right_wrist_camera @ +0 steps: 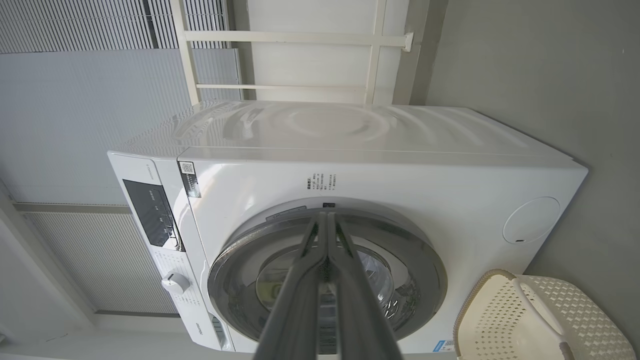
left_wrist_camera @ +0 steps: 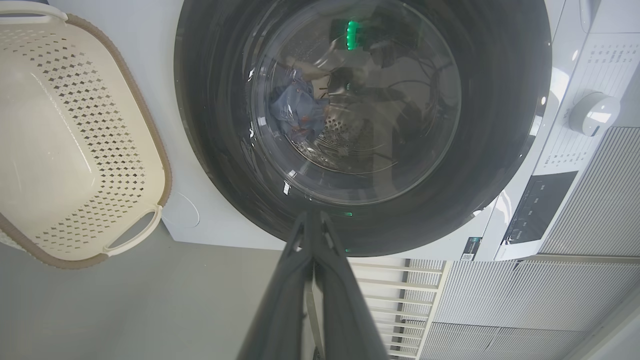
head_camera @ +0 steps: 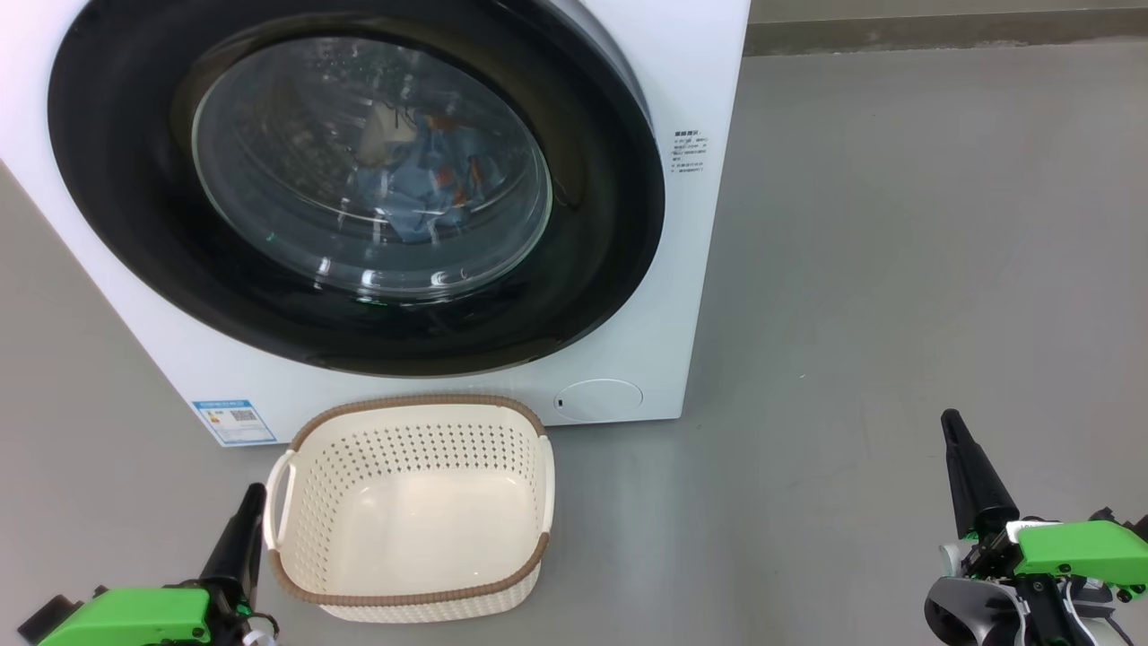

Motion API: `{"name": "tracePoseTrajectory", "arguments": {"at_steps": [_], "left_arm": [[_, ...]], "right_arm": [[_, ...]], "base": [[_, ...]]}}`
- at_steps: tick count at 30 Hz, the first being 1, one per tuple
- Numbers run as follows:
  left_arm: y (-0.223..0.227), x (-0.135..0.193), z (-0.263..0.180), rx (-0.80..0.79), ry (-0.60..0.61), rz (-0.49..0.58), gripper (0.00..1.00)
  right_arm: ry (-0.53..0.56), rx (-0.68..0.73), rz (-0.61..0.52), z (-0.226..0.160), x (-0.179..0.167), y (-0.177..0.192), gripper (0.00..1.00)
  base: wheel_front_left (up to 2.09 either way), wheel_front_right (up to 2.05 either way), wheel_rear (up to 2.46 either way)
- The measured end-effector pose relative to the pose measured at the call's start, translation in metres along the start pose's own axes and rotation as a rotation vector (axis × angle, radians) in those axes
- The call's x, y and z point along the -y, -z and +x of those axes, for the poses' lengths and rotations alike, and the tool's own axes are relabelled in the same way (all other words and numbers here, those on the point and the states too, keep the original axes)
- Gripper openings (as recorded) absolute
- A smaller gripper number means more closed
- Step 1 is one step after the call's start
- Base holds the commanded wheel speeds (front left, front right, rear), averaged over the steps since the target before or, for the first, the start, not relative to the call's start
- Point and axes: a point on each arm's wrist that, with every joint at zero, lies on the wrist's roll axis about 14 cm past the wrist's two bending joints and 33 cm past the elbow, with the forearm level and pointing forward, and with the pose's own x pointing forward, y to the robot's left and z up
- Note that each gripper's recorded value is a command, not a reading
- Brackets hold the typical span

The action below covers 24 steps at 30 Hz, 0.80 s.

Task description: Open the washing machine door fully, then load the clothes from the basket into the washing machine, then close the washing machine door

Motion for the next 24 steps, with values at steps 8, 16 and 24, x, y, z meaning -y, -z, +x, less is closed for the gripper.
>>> {"name": "tracePoseTrajectory", "arguments": {"at_steps": [8,16,24], "left_arm": [[0.0000,0.0003,0.0001,0.000,0.001,0.000,0.00],[0.0000,0.0006,0.0001,0.000,0.002,0.000,0.00],[0.0000,0.0009,0.0002,0.000,0.003,0.000,0.00]], "right_arm": [[0.003,0.003,0.005,-0.0006,-0.0001,0.0004,0.00],[0.004,-0.001,0.006,-0.0011,-0.0007,0.0014,0.00],[0.006,0.000,0.003,-0.0015,-0.0010,0.0006,0.00]], "base": [[0.00,0.00,0.00],[0.00,0.00,0.00],[0.00,0.00,0.00]]}}
